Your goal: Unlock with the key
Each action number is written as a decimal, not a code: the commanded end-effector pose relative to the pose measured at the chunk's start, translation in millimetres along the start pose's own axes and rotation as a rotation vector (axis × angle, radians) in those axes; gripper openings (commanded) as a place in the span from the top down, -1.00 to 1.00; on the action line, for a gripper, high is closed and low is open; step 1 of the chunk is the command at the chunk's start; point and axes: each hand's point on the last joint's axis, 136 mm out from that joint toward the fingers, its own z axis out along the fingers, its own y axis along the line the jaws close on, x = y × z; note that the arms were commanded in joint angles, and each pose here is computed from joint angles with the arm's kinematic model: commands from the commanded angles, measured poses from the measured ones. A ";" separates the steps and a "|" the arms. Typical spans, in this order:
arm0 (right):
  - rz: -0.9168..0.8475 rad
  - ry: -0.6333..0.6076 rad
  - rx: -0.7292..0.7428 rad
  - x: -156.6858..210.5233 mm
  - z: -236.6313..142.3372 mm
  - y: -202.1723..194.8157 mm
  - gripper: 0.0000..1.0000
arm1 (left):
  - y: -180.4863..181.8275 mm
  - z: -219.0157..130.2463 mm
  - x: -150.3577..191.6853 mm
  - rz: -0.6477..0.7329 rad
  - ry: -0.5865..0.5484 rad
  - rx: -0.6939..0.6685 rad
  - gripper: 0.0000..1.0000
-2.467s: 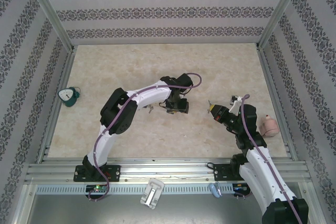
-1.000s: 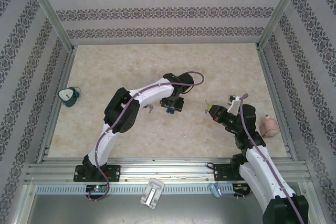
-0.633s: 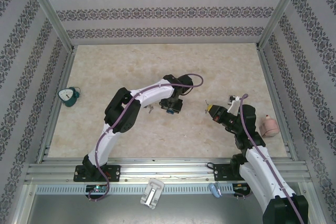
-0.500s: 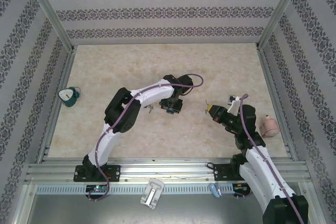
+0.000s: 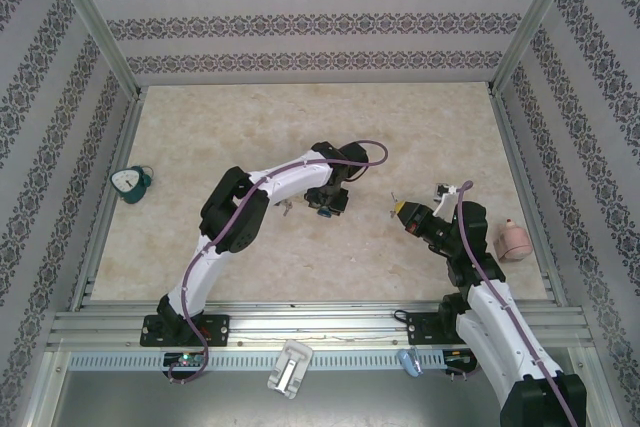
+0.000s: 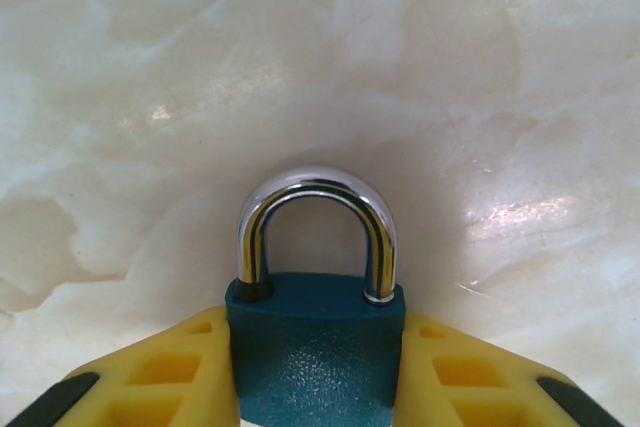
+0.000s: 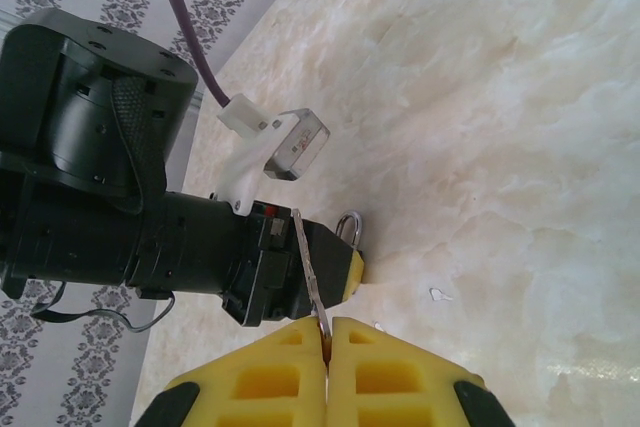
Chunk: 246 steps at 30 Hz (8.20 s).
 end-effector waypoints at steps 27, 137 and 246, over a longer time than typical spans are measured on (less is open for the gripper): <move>-0.338 0.103 -0.078 38.7 34.6 65.5 1.00 | 66.6 -131.1 -5.5 -0.514 -0.379 0.370 0.47; -0.022 0.019 -0.135 93.5 148.9 79.7 1.00 | 50.1 -116.4 -14.0 -0.656 -0.250 0.496 0.42; -0.083 0.105 -0.274 83.6 116.5 97.1 0.37 | 43.7 -128.7 6.7 -0.614 -0.269 0.497 0.62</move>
